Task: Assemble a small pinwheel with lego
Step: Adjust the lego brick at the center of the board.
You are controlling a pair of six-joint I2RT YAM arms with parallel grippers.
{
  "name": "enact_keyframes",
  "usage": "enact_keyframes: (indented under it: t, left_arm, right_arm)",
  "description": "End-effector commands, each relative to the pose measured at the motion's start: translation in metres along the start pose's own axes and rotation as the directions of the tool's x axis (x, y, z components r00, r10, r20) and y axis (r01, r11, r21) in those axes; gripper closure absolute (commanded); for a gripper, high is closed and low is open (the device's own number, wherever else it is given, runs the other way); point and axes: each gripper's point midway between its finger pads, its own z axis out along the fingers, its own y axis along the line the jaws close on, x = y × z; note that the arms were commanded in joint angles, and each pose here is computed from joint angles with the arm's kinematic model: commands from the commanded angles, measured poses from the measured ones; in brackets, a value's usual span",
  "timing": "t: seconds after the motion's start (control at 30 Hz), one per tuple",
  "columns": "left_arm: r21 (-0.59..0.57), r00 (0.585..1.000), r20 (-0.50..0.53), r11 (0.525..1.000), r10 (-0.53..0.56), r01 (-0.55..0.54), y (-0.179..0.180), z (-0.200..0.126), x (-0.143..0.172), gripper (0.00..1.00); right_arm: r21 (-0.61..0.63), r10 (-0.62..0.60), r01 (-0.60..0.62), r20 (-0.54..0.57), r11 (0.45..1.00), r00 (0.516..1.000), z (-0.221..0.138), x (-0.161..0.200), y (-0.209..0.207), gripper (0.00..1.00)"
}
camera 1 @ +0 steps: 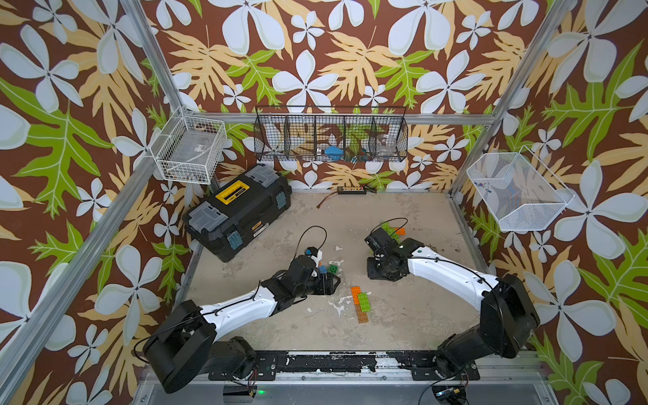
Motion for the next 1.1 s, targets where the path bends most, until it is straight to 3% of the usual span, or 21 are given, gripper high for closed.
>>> enact_keyframes:
  t: [0.0,0.23,0.5,0.8,1.07]
  left_arm:
    - [-0.025,0.998,-0.005,0.998,0.066,-0.066,-0.002,0.009,-0.017,0.19]
    - [-0.015,0.994,-0.005,0.994,0.109,-0.109,-0.021,0.030,-0.053,0.19]
    - [-0.010,0.993,-0.014,0.993,0.114,-0.114,-0.021,0.035,-0.054,0.18]
    - [-0.007,0.994,-0.021,0.994,0.107,-0.107,-0.019,0.036,-0.052,0.18]
    - [-0.006,0.994,-0.030,0.994,0.104,-0.105,-0.017,0.036,-0.048,0.18]
  right_arm:
    - [0.006,0.083,-0.084,0.079,0.996,0.993,0.007,-0.042,-0.008,0.62]
    - [0.044,0.103,-0.107,0.084,0.993,0.991,0.041,-0.102,-0.008,0.61]
    - [0.033,0.078,-0.080,0.039,0.996,0.996,0.075,-0.126,-0.015,0.57]
    - [-0.010,0.049,-0.049,-0.045,0.999,0.998,0.099,-0.113,-0.010,0.56]
    - [-0.063,0.026,-0.032,-0.098,0.998,0.995,0.099,-0.098,-0.004,0.57]
